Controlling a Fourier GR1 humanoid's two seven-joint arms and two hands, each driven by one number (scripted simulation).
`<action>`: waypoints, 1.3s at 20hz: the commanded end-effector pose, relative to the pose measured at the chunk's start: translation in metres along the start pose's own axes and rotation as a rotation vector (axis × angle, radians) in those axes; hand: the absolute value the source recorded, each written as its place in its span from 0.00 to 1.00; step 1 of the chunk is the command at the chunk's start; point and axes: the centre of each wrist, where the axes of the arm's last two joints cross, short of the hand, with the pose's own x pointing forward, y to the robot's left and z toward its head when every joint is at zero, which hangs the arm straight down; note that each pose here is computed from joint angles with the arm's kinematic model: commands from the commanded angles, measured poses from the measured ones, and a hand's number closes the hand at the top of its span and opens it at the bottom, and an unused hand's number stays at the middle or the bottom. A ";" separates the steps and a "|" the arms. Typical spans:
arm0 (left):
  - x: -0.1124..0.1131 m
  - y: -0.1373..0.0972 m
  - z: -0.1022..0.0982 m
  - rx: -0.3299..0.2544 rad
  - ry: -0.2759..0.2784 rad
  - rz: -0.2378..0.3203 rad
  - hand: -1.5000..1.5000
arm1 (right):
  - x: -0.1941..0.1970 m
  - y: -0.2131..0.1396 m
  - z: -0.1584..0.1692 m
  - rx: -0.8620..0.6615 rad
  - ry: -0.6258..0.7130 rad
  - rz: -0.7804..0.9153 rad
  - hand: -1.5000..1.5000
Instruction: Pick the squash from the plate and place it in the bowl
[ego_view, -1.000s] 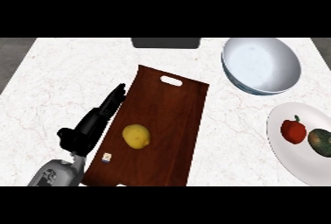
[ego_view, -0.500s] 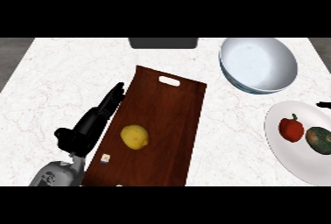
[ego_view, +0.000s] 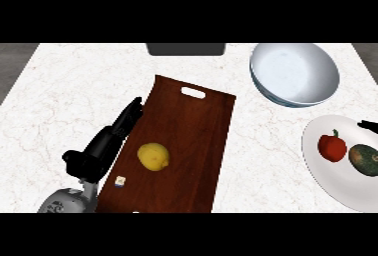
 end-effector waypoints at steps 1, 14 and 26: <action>-0.007 -0.010 -0.010 0.003 0.007 -0.002 0.50 | -0.003 0.016 -0.002 -0.070 -0.009 0.027 0.00; 0.007 -0.010 -0.003 -0.003 0.004 0.002 0.50 | -0.035 0.031 -0.009 -0.085 0.085 0.034 0.00; -0.007 0.007 -0.007 0.008 -0.003 0.009 0.50 | -0.040 0.053 -0.054 -0.060 0.036 -0.005 0.00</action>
